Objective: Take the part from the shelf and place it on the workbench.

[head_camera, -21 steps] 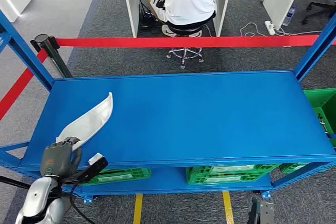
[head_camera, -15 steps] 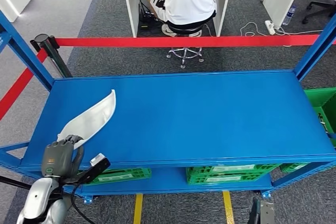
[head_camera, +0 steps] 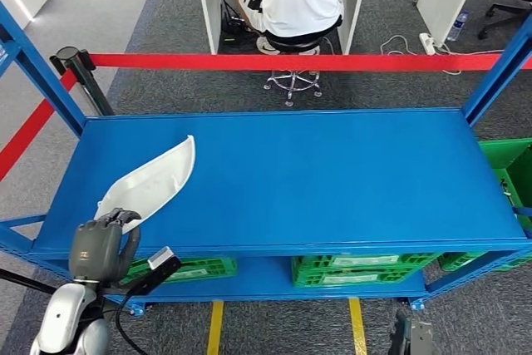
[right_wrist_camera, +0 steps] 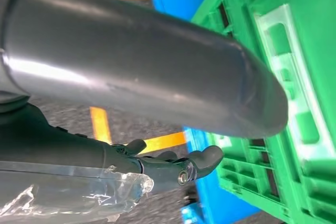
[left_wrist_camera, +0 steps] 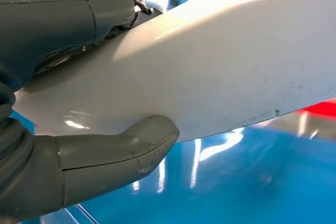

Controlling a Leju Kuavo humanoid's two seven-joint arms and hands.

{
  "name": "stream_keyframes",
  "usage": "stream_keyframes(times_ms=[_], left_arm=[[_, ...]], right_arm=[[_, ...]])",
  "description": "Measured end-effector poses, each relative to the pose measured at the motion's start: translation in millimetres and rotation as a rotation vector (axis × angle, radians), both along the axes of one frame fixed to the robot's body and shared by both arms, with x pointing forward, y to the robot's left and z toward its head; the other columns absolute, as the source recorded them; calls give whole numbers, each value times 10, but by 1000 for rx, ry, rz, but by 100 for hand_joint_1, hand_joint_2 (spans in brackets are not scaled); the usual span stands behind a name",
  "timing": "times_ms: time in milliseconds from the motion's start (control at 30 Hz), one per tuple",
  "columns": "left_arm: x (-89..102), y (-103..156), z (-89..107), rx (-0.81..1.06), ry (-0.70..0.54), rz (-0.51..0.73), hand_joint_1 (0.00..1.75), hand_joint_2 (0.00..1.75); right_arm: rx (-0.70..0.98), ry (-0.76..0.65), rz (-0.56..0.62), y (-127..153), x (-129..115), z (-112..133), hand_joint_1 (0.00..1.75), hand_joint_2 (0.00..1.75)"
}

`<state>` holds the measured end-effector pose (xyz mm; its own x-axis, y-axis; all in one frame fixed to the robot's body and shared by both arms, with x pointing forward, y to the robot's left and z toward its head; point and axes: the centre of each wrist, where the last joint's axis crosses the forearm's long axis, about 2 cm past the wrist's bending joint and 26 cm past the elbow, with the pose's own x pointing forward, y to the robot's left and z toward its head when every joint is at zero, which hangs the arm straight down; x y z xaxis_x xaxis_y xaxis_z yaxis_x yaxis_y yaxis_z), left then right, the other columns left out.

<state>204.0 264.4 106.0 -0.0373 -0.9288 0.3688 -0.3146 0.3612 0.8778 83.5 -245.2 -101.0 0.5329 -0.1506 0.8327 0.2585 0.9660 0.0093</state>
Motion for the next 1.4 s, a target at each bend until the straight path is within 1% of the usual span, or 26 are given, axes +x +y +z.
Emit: stream_keyframes(times_ms=[400,567,733,1033,1267,1400], left_arm=[[-164,-158,50,-44,-76,-49,175,175],[-184,-192,99,-79,-148,-57,175,175],[-203,-230,105,-104,-175,-62,175,175],[-197,-288,124,-139,-226,-72,175,175],[-190,-323,120,-174,-262,-75,175,175],[-192,-344,93,-187,-261,-81,175,175]], right_arm=[[-12,-24,3,-73,-41,-4,0,0],[-15,-28,-11,-92,-52,-3,0,0],[-19,-24,-26,-114,-102,-10,0,0],[-29,-46,-67,-189,-89,2,0,0],[-36,-30,-98,-229,-236,-14,0,0],[-39,-18,-103,-243,-310,-22,0,0]])
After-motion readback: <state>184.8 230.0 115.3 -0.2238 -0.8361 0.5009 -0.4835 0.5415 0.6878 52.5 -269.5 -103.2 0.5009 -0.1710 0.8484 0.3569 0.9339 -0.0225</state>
